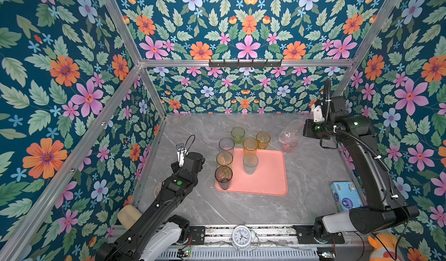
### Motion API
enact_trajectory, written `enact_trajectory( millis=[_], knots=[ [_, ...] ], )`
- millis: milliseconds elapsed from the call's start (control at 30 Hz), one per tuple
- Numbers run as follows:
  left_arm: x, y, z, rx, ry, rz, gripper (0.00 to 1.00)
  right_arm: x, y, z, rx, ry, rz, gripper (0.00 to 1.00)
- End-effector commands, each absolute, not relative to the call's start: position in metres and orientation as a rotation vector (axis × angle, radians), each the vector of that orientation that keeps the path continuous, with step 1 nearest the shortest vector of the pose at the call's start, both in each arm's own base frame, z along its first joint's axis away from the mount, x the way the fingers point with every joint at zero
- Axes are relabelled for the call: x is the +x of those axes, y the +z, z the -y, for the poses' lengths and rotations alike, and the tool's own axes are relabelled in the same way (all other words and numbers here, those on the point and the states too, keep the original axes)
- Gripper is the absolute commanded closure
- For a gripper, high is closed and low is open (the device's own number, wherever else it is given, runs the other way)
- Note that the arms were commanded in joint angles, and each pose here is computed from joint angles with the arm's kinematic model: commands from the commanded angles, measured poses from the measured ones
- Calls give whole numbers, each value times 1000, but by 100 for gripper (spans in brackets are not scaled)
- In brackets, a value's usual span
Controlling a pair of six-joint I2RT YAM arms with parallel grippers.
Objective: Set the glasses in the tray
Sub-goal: 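Lift the clear glass with the right gripper and carry it over the tray, then lower the clear glass onto the tray near its edge nearest the robot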
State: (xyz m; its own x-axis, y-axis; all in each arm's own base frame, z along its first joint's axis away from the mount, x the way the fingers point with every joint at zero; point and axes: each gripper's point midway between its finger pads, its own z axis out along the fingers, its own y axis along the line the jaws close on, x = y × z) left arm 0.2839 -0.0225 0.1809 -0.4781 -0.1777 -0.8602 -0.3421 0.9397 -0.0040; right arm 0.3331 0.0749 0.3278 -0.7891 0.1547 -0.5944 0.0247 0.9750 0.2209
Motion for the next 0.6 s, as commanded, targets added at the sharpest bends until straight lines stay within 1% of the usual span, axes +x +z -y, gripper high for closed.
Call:
enact_trajectory(
  millis=[0, 267, 567],
  knots=[
    [287, 188, 23, -379, 196, -2057, 20, 325, 320, -78, 125, 230, -2489, 99],
    [291, 189, 25, -371, 201, -2059, 20, 305, 288, -99, 33, 157, -2571, 99],
    [294, 188, 29, -364, 189, -2066, 20, 291, 256, -126, -52, 160, -2645, 100]
  ],
)
